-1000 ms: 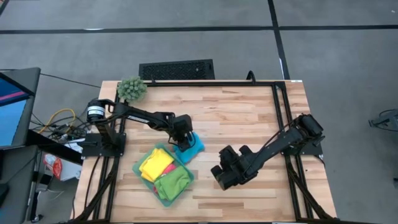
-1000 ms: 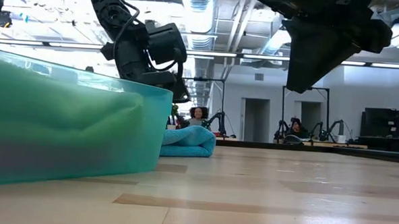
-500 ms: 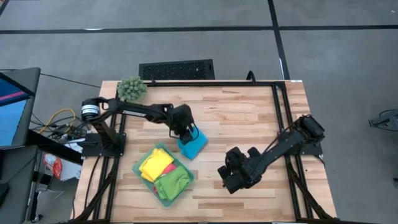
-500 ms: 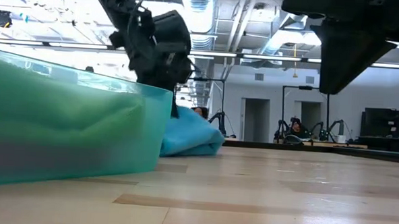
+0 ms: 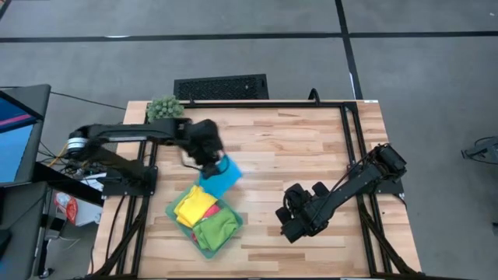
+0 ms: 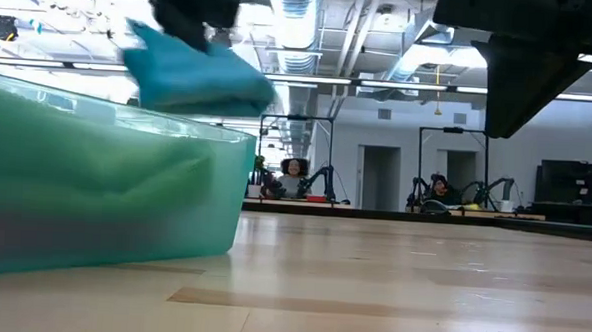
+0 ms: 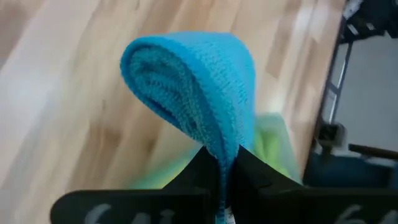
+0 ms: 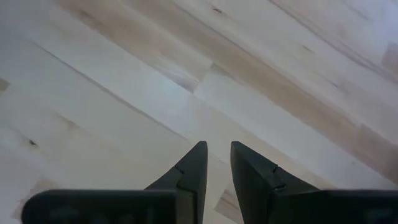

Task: Fold microfiber towels
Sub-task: Stack the folded blue towel on top of the folded yellow towel inside the green bin, then return to Home Position

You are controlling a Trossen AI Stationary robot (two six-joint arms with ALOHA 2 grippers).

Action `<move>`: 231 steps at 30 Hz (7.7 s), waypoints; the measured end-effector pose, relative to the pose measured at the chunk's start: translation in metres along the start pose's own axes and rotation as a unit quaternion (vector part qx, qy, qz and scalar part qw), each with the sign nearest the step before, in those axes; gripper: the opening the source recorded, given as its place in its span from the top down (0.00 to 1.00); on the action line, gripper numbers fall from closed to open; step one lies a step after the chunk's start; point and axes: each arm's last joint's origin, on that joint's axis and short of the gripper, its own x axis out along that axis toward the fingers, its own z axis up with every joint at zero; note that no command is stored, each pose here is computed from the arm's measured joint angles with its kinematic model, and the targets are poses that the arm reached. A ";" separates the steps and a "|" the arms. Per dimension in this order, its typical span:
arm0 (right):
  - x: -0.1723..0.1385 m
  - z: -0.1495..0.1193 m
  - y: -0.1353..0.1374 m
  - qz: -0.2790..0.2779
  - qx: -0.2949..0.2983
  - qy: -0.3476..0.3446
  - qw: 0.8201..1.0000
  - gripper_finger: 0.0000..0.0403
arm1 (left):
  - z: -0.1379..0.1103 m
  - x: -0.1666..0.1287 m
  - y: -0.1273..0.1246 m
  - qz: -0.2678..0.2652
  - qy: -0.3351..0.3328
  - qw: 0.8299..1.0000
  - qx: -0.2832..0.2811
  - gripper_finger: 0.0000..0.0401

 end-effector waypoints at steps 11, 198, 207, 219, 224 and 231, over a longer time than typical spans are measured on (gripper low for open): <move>0.000 0.000 -0.002 -0.011 -0.031 -0.004 0.999 0.76 | -0.097 -0.077 -0.035 -0.046 -0.024 0.992 -0.119 0.98; 0.087 -0.021 -0.220 0.437 -0.157 -0.482 0.743 0.76 | -0.196 0.013 0.073 -0.064 -0.512 0.834 0.195 0.44; 0.087 -0.021 -0.220 0.437 -0.157 -0.482 0.743 0.76 | -0.196 0.013 0.073 -0.065 -0.512 0.835 0.192 0.44; 0.087 -0.021 -0.220 0.437 -0.157 -0.482 0.743 0.76 | -0.196 0.013 0.073 -0.065 -0.512 0.835 0.191 0.44; 0.087 -0.021 -0.220 0.437 -0.157 -0.482 0.743 0.76 | -0.196 0.013 0.073 -0.065 -0.512 0.835 0.191 0.44; 0.087 -0.022 -0.220 0.437 -0.157 -0.482 0.743 0.76 | -0.196 0.013 0.073 -0.065 -0.512 0.835 0.191 0.44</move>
